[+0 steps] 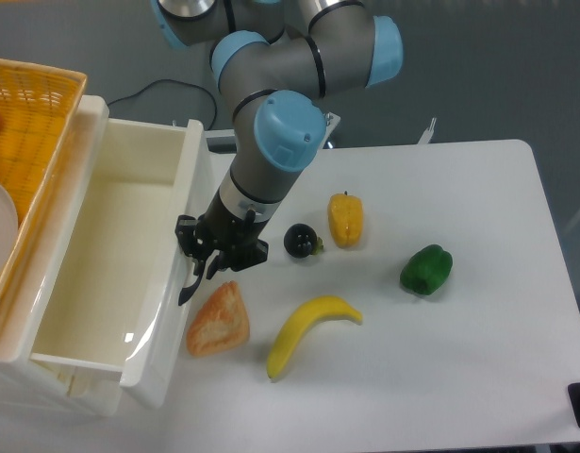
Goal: Slide open the top white drawer
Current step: 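Keep pulling the upper drawer outward along its runners until fully open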
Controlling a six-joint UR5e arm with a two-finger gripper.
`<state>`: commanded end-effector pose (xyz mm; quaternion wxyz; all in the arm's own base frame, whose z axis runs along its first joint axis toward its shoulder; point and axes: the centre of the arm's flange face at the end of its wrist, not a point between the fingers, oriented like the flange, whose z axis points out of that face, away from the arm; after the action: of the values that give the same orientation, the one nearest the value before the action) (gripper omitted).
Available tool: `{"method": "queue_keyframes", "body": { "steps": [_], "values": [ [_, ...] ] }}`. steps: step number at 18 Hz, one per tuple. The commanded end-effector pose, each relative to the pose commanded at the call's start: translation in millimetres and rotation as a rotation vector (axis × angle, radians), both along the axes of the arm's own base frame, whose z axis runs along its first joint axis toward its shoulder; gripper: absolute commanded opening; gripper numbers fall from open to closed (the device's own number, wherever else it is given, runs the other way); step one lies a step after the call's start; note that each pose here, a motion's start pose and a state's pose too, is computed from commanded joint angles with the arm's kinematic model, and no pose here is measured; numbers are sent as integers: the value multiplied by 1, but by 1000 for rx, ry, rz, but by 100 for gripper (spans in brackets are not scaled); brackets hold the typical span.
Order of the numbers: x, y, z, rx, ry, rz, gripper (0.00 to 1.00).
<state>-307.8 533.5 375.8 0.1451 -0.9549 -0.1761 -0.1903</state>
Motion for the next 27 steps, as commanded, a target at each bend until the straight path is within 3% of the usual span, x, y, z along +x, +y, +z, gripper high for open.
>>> {"method": "queue_keyframes", "body": {
  "steps": [27],
  "values": [
    [-31,-12,4,13,10,41,26]
  ]
}}
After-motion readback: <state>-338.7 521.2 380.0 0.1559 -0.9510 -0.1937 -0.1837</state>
